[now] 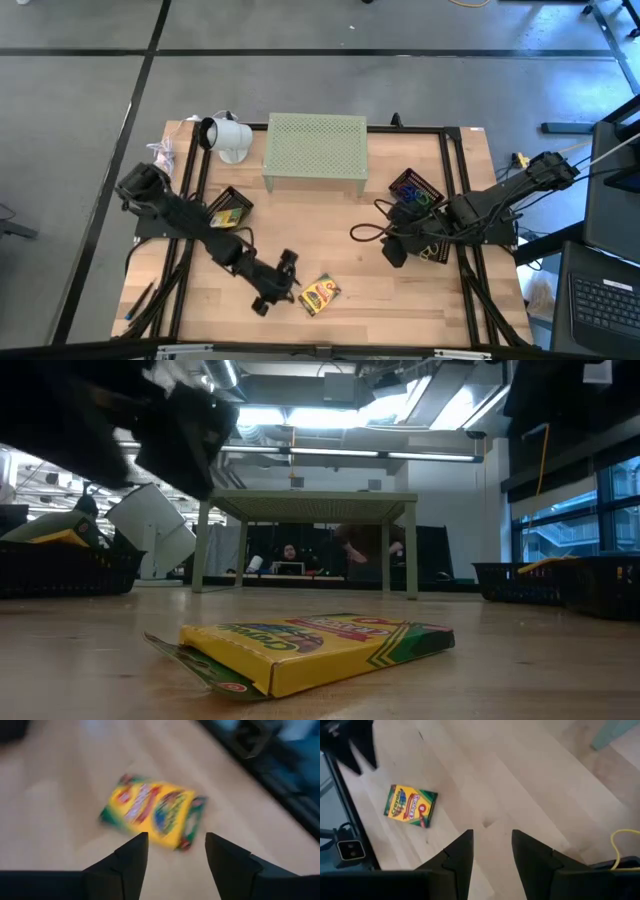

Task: Pick & Place Office Desk Supplies
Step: Put the yellow crayon box into the bottom left black bin

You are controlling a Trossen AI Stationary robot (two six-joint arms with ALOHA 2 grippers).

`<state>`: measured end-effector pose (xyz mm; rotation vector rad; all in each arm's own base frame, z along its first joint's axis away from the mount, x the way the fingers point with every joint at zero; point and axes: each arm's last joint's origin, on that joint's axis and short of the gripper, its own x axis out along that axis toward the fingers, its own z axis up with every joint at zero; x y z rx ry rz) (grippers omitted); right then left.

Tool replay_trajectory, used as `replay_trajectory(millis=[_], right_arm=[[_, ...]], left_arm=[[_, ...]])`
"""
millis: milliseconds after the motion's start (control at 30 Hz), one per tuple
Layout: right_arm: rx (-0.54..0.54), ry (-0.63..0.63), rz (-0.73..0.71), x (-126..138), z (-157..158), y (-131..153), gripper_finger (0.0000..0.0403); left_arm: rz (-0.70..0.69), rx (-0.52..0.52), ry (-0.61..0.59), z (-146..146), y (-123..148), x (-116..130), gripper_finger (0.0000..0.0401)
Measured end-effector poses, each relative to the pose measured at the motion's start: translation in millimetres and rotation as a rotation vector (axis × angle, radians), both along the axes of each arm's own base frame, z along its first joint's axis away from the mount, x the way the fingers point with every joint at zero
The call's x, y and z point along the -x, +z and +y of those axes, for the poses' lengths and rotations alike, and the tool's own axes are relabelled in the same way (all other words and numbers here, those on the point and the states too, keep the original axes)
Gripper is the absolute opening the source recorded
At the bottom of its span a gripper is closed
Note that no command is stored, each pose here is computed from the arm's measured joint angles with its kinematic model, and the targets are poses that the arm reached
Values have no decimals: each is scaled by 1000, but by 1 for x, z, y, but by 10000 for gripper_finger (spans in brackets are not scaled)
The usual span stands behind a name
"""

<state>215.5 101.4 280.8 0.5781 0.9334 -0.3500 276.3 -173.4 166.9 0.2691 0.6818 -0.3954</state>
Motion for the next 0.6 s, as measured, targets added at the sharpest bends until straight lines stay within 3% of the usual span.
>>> replay_trajectory(millis=[200, 367, 600], right_arm=[[31, -17, -15, 0, -1, 0, 138], [42, -15, -18, 0, -1, 0, 138], [61, -23, -26, -1, -2, 1, 138]], left_arm=[[10, -45, -230, -23, -19, 6, 193], [-53, -161, -280, -32, -33, 5, 176], [-110, -203, -326, -29, -32, -1, 145]])
